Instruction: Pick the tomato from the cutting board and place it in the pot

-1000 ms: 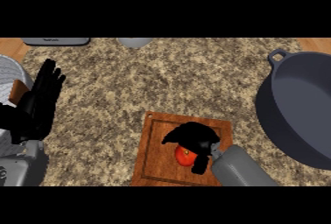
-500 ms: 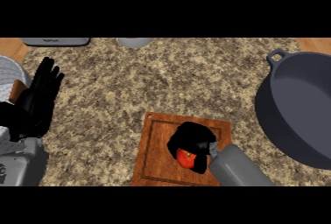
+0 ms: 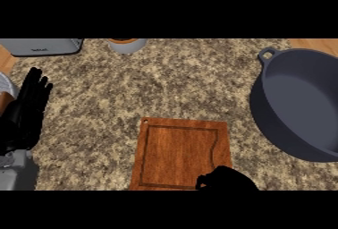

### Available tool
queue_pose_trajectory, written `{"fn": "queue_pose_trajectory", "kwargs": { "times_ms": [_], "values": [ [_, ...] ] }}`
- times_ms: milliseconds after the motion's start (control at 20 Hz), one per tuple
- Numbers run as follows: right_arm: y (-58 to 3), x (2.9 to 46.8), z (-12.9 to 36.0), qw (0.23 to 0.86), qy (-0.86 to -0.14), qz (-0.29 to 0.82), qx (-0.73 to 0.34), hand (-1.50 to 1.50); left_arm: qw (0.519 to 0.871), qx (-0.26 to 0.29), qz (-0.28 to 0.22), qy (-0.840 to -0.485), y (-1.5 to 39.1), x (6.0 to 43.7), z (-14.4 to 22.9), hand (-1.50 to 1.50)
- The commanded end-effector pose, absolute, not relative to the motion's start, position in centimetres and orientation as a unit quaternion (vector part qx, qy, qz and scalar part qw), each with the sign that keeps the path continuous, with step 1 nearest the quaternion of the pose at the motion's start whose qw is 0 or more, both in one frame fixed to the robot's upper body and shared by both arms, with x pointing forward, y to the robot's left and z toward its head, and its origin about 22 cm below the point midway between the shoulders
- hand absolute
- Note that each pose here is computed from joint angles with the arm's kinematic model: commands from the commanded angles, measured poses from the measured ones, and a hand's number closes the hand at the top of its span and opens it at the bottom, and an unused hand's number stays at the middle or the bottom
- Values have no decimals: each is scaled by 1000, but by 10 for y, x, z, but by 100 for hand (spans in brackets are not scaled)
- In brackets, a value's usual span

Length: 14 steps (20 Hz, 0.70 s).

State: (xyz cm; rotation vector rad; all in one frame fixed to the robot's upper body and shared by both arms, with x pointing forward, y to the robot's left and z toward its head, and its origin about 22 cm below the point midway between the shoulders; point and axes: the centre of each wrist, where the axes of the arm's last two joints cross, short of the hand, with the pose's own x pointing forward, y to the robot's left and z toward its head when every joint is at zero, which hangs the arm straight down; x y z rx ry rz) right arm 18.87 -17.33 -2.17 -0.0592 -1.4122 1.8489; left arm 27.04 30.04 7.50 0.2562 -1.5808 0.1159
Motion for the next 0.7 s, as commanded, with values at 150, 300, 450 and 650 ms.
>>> {"fn": "queue_pose_trajectory", "kwargs": {
  "times_ms": [150, 300, 450, 650],
  "values": [
    [-236, 94, 26, 413, -592, 691, -34, 150, 689, 128, 53, -711, 311, 269, 85, 0],
    [-244, 89, 48, 442, -670, 593, -68, 150, 696, 123, 56, -705, 306, 267, 82, 0],
    [-254, 83, 80, 448, -718, 521, -113, 150, 689, 123, 62, -712, 310, 264, 80, 0],
    [-265, 72, 110, 443, -772, 423, -168, 150, 688, 125, 65, -712, 300, 269, 76, 0]
  ]
}}
